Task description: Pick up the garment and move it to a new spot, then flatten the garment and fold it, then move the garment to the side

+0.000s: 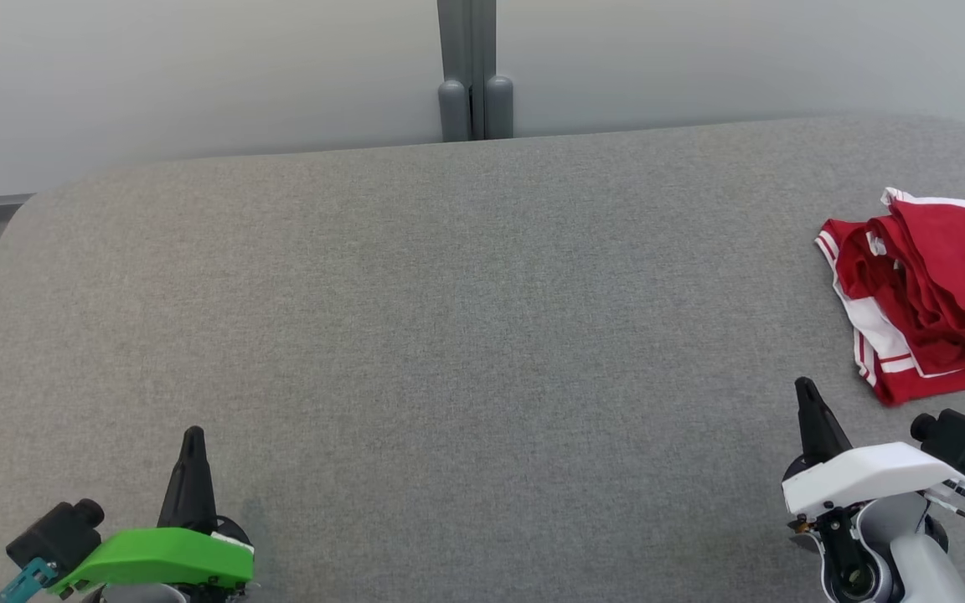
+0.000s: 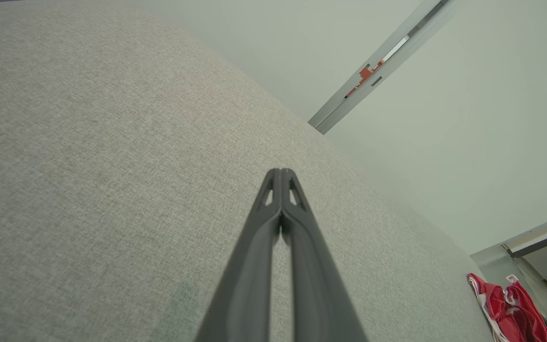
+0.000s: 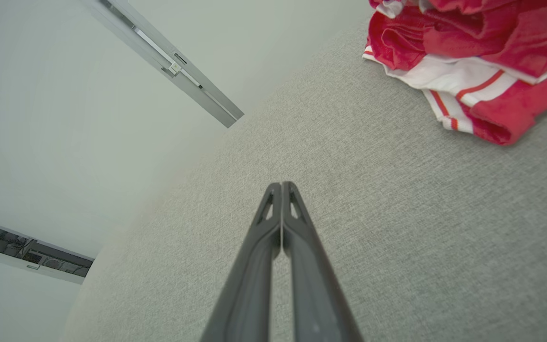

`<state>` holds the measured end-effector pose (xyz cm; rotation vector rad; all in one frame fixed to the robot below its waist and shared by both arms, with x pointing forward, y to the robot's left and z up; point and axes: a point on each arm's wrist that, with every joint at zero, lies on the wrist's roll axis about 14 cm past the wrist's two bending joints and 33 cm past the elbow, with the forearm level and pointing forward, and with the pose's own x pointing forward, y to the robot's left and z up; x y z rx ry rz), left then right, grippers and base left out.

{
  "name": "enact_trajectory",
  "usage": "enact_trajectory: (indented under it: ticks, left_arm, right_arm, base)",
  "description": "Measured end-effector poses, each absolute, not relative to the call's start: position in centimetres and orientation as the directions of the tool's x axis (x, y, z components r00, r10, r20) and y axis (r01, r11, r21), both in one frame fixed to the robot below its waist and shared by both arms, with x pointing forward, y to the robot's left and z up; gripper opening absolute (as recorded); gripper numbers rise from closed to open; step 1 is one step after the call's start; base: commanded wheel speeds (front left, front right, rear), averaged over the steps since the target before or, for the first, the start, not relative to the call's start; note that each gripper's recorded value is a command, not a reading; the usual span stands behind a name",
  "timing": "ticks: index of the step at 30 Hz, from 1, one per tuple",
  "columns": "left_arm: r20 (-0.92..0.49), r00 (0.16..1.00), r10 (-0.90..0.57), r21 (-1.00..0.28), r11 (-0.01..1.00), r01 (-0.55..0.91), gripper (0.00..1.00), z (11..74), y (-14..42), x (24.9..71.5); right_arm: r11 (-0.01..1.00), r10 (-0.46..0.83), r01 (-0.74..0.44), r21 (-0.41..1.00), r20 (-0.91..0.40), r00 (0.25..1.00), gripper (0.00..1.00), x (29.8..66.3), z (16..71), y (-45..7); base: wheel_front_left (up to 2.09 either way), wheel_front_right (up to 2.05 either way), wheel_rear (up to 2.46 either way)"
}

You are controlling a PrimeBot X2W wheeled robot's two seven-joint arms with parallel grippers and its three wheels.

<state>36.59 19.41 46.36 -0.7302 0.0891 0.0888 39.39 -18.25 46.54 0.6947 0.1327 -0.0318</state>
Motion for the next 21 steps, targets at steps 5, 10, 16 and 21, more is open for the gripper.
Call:
enact_trajectory:
  ticks: [5, 10, 16, 21]
  left_arm:
    - [-0.113, 0.992, 0.05, -0.708, 0.697, -0.116, 0.0, 46.53, 19.49, 36.77]
    - [-0.117, 0.992, 0.051, -0.75, 0.65, -0.122, 0.0, 46.6, 19.59, 36.87]
    - [-0.115, 0.992, 0.051, -0.795, 0.594, -0.123, 0.0, 46.86, 19.72, 37.09]
    - [-0.115, 0.992, 0.048, -0.827, 0.548, -0.123, 0.0, 47.0, 19.77, 37.21]
  right_arm:
    - [0.723, 0.011, 0.081, 0.686, -0.128, 0.992, 0.0, 39.41, 46.77, -18.41]
    - [0.674, 0.008, 0.088, 0.733, -0.126, 0.992, 0.0, 39.35, 46.92, -18.54]
    - [0.619, 0.004, 0.091, 0.78, -0.119, 0.993, 0.0, 39.38, 47.24, -18.7]
    - [0.571, 0.003, 0.091, 0.816, -0.112, 0.994, 0.0, 39.39, 47.5, -18.8]
  base:
    - [0.0, 0.0, 0.0]
    - [0.0, 0.0, 0.0]
    - [0.0, 0.0, 0.0]
    - [0.0, 0.0, 0.0]
